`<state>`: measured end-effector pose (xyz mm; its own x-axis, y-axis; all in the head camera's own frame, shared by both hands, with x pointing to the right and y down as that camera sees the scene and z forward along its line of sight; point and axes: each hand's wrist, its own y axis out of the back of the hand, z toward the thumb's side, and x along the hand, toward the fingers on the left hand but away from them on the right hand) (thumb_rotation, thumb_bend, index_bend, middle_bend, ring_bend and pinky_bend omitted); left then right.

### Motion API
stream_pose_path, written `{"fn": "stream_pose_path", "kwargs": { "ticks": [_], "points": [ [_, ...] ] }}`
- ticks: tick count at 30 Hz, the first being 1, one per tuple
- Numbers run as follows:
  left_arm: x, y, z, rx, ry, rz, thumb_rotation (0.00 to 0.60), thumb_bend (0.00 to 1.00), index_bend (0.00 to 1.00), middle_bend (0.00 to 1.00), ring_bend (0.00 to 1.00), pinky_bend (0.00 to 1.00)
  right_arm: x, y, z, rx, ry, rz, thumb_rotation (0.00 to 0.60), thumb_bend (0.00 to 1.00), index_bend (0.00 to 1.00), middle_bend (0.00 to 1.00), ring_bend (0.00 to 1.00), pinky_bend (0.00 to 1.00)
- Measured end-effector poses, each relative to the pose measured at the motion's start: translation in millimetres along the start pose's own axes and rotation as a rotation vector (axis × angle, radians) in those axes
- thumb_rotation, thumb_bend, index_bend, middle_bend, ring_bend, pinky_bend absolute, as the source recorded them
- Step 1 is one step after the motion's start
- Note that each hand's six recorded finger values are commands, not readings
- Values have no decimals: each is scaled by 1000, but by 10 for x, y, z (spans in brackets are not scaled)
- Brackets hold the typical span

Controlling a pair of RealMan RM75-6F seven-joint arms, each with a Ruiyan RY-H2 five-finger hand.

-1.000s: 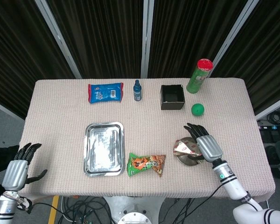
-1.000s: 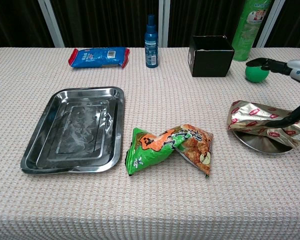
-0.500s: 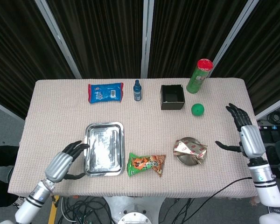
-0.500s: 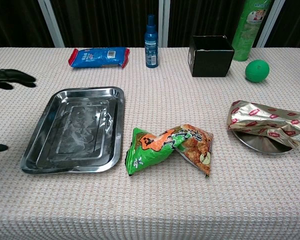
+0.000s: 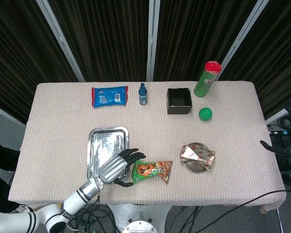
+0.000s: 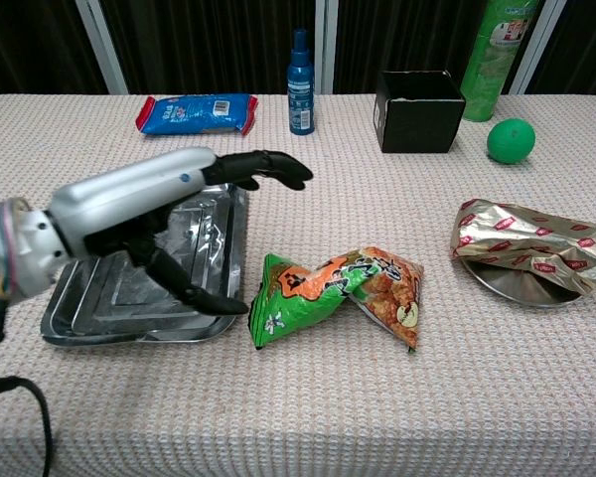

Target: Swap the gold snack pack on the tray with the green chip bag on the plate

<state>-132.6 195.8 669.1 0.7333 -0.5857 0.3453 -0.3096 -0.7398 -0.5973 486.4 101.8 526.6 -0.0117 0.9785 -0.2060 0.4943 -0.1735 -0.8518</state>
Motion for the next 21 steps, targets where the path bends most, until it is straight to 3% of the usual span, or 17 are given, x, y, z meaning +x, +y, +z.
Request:
{"fn": "stream_pose_path", "kwargs": {
  "ticks": [9, 15, 21],
  "points": [
    [479, -370, 2, -28, 24, -78, 600, 124, 133, 124, 44, 125, 46, 37, -157, -2, -19, 10, 600, 0, 0, 0, 0, 0],
    [626, -505, 17, -43, 30, -98, 600, 125, 139, 138, 43, 134, 43, 35, -156, -1, -16, 13, 600, 0, 0, 0, 0, 0],
    [666, -559, -80, -51, 76, -94, 600, 200, 285, 282, 108, 204, 48, 16, -150, 0, -17, 14, 600, 0, 0, 0, 0, 0]
  ]
}}
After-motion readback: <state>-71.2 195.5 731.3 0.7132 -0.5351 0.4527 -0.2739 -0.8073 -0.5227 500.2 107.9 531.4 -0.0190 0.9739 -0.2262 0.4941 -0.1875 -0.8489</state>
